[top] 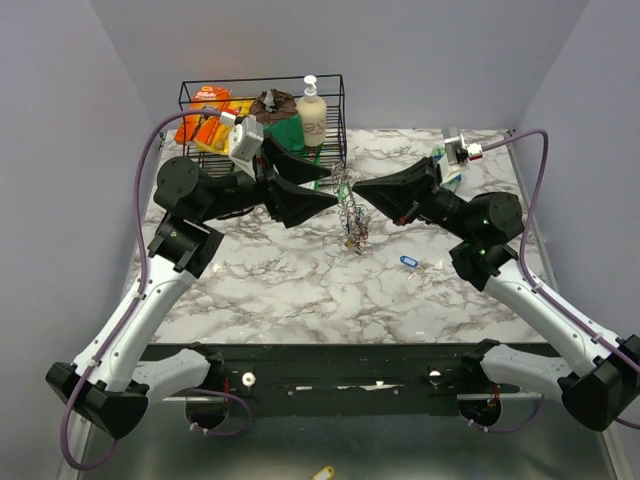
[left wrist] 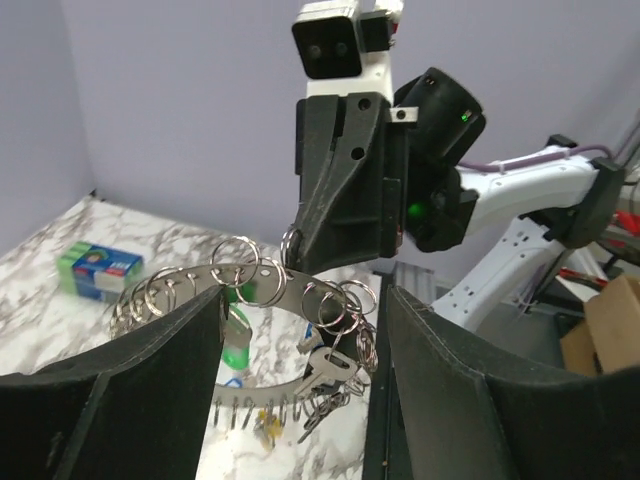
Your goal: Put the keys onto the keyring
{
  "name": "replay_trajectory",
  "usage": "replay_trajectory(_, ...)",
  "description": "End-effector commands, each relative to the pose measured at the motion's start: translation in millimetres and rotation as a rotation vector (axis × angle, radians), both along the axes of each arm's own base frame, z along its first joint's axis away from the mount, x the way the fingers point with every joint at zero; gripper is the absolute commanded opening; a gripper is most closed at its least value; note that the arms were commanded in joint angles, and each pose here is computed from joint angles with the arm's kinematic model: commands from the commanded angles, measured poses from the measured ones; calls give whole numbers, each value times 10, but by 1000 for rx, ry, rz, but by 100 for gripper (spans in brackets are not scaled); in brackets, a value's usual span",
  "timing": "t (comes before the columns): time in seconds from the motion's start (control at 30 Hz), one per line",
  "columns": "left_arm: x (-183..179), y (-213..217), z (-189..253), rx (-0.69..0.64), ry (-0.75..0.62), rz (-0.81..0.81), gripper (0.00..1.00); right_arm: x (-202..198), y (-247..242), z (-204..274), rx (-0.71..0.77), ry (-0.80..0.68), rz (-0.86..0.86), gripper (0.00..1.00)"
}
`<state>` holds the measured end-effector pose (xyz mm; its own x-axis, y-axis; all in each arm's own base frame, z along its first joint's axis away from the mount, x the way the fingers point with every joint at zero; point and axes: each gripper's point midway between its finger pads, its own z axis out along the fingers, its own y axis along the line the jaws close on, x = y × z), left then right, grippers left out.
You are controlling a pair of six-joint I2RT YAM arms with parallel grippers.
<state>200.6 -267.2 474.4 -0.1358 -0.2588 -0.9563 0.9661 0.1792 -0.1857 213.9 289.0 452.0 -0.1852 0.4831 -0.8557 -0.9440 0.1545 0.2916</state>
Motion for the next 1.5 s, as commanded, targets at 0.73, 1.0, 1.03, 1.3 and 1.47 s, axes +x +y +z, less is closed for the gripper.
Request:
replay_trajectory(0.73,-307,-127,105,-34,-52,-304,66,-256,-93,464,169,-119,96,1)
replay_trajectory(1.0,-214,-157,59,-34,-42,-274,66,-254,-53,439,142,-121,111,1)
replay_trajectory(1.03,-209,-163,71,-37,-45,-273,65,-250,-45,422,140,-117,113,1)
replay_trajectory(1.3,-161,-194,120,-48,-60,-271,56,-237,-17,368,126,-104,124,1)
replay_trajectory(1.47,-148,-213,138,-52,-61,-276,46,-239,-20,349,122,-104,124,1)
